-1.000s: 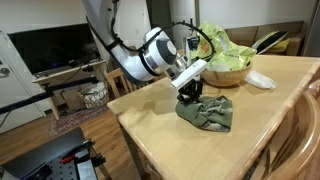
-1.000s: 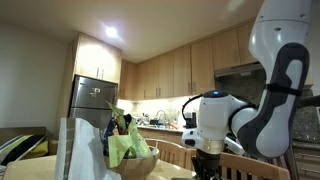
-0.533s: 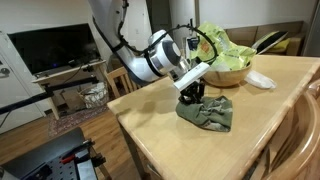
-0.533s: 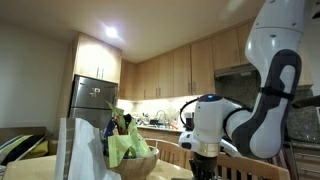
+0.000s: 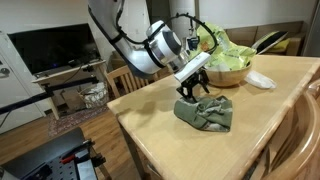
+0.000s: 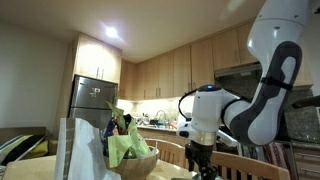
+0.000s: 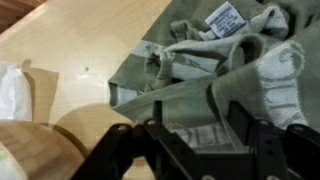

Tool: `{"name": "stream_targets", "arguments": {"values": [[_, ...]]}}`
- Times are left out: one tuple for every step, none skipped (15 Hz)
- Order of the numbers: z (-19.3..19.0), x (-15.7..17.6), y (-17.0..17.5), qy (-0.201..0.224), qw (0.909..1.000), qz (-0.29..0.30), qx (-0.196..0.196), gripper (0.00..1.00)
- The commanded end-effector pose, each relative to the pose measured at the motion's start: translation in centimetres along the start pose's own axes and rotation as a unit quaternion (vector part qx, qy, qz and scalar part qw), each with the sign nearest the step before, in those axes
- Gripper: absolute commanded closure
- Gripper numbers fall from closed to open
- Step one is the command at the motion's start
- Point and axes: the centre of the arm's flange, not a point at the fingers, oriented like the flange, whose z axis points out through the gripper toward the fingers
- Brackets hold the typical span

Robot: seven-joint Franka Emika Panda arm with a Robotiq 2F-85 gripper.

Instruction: Move the green towel to the right then fold the green towel

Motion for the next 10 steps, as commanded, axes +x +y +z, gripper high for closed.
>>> {"name": "stream_targets", "arguments": {"values": [[-4.7, -0.9, 0.2, -0.005, 0.9995, 0.01, -0.028, 0.01], [-5.7, -1.2, 0.5, -0.004, 0.9994, 0.011, -0.031, 0.0], [-6.5, -1.4, 0.6, 0.001, 0.9995, 0.015, -0.029, 0.0], [-7.2, -1.6, 0.5, 0.01, 0.9995, 0.016, -0.024, 0.0], [-7.8, -1.8, 0.3, 0.021, 0.9994, 0.02, -0.018, 0.0], [-8.2, -1.8, 0.0, 0.031, 0.9992, 0.021, -0.012, 0.0], [-8.5, -1.6, -0.5, 0.041, 0.9989, 0.021, -0.005, 0.0], [-8.7, -1.5, -0.9, 0.055, 0.9982, 0.021, 0.008, 0.0], [-8.8, -1.3, -1.6, 0.065, 0.9974, 0.024, 0.019, 0.0], [-8.8, -1.1, -2.3, 0.077, 0.9963, 0.018, 0.036, 0.0]]}}
